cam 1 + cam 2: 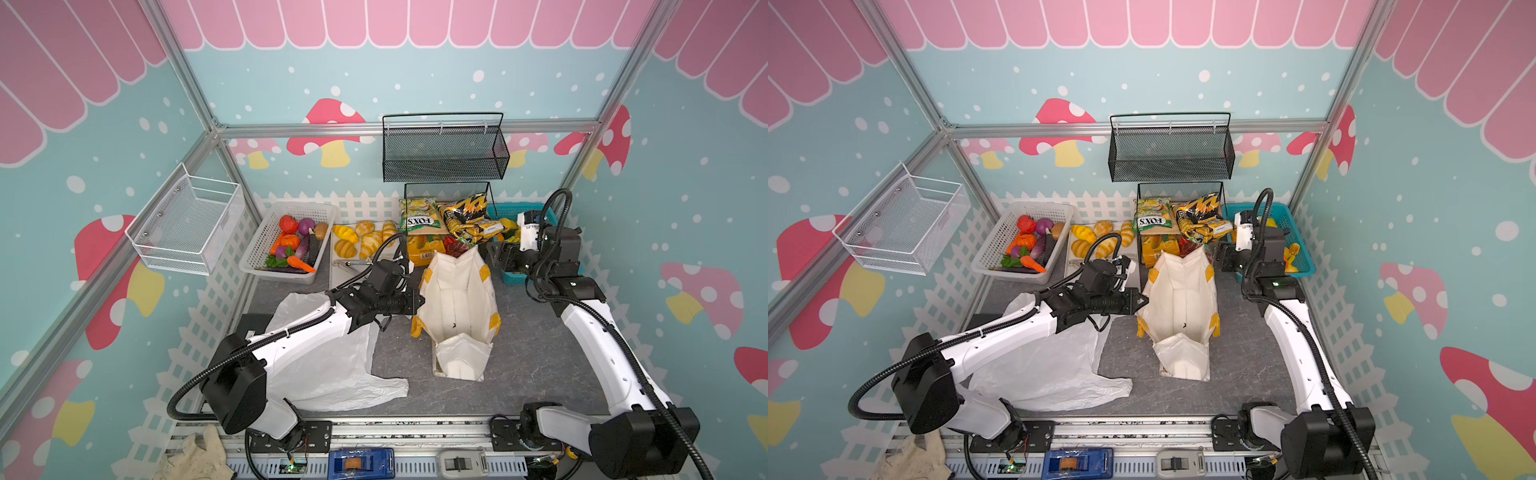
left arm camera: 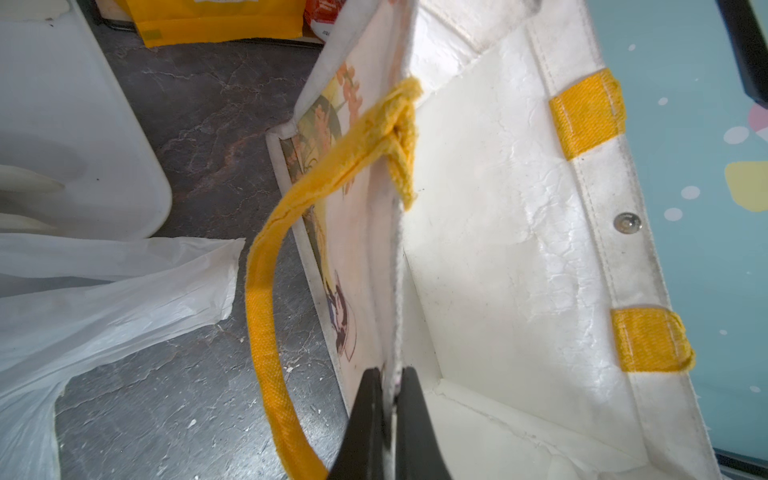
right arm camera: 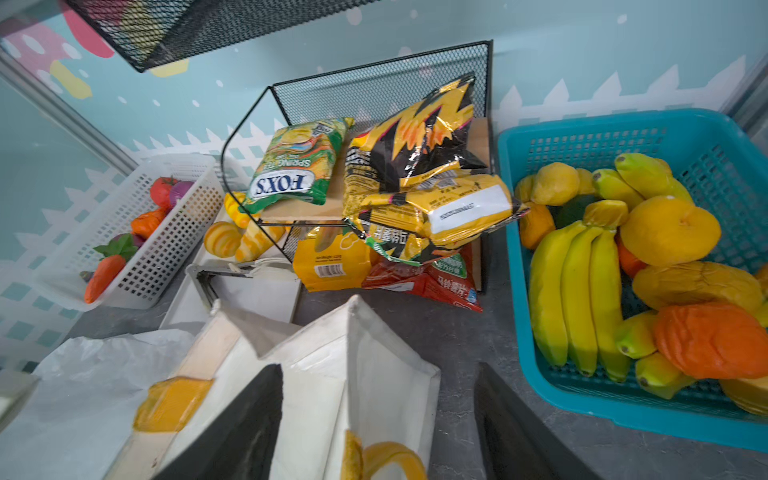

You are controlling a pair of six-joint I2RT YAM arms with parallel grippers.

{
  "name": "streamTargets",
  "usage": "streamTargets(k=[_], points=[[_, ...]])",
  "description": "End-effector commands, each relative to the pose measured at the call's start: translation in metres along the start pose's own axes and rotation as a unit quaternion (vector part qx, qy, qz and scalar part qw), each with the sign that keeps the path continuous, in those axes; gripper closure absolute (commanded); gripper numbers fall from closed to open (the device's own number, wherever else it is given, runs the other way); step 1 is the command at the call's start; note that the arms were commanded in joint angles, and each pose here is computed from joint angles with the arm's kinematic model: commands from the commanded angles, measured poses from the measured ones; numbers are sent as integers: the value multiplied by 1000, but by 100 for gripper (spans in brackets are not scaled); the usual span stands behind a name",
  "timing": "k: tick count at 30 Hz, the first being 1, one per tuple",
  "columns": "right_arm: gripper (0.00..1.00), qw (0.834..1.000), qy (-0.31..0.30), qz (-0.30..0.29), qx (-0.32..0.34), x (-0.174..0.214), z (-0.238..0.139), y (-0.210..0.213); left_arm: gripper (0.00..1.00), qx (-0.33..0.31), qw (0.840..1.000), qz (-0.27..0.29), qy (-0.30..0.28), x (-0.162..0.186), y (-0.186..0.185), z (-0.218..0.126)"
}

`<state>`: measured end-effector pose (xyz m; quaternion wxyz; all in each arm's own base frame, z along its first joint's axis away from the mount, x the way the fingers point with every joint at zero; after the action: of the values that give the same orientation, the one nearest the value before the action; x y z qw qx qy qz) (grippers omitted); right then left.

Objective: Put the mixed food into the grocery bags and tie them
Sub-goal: 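Release the tote with the right gripper and grasp the yellow-black chip bag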

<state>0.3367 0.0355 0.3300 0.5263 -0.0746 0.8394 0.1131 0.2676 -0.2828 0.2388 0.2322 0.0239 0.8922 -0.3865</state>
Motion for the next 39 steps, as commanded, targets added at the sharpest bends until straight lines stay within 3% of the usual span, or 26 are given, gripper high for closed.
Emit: streamTargets(k=[1, 15, 28, 33, 39], points=[[23, 999, -7, 45, 1, -5, 17, -17, 100, 16, 1000, -4, -18, -2, -6, -9], [20, 985, -24, 165, -53, -3, 104, -40, 100, 9, 999, -3, -35, 0, -2, -19], [28, 980, -29, 181, -73, -1, 134, -48, 100, -10, 997, -26, -75, -14, 22, -48], [38, 980, -37, 180, -77, 2, 139, -50, 100, -19, 996, -34, -76, -13, 31, -50], [59, 979, -47, 179, -82, 4, 141, -53, 100, -22, 996, -42, -73, -10, 36, -49]])
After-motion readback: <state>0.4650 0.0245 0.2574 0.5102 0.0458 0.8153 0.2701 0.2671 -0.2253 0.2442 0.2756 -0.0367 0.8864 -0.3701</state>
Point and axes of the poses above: each gripper's point midway between its finger pads, its own z axis out along the fingers, its own y axis along the line the jaws close on, x = y × z, the point moved 7 cm from there along -z, back along the fingers, and after that the axes turned 9 degrees about -z, right-handed, at the moved point
